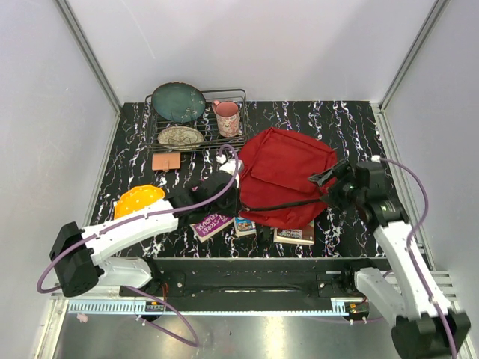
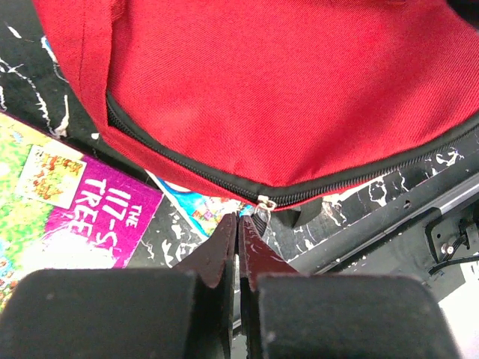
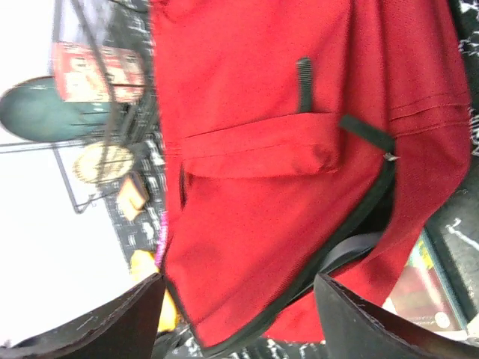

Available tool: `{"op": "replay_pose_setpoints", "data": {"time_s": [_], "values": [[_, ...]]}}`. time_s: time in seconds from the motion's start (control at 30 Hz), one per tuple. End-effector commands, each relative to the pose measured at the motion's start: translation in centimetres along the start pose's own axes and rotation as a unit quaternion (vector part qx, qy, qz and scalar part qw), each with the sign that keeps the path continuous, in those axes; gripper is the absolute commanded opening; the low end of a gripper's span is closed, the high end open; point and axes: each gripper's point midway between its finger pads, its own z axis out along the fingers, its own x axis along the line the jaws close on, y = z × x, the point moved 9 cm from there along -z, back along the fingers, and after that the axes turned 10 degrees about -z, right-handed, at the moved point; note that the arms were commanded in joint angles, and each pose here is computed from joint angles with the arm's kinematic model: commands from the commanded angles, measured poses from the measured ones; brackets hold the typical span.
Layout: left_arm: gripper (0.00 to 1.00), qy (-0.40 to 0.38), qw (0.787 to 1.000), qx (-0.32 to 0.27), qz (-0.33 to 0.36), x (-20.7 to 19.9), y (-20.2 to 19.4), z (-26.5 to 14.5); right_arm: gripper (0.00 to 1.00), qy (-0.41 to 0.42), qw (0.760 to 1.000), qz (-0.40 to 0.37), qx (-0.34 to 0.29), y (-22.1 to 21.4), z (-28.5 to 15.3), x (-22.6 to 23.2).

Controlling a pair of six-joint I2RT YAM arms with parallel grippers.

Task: Pack the student bag
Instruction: Unzip the student bag at the center of the board.

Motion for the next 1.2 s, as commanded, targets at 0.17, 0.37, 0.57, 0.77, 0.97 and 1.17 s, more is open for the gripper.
{"op": "replay_pose_setpoints", "data": {"time_s": [0.17,0.37,0.57,0.77,0.97,1.17], "values": [[0.0,-0.056,0.998,0.016,0.011,-3.6,0.8,0.9,0.88,0.096,0.988,0.113,0.054,-5.3,-5.8,-1.5],[0.0,-0.08,0.996,0.022,0.024,-5.4,0.7,1.0,0.88,0.096,0.982,0.135,0.088,-7.2,-5.7,-3.1],[0.0,-0.092,0.995,0.03,0.036,-7.1,0.3,1.4,0.89,0.087,0.982,0.144,0.083,-6.9,-5.3,-2.9],[0.0,-0.108,0.993,0.029,0.041,-8.6,0.5,1.1,0.92,0.082,0.98,0.153,0.093,-7.1,-4.2,-2.6],[0.0,-0.118,0.992,0.026,0.047,-9.7,0.8,0.7,0.93,0.067,0.983,0.137,0.098,-7.8,-2.4,-0.9],[0.0,-0.115,0.992,0.022,0.045,-9.5,0.7,0.1,0.93,0.06,0.983,0.155,0.083,-8.9,-0.4,0.6]]}}
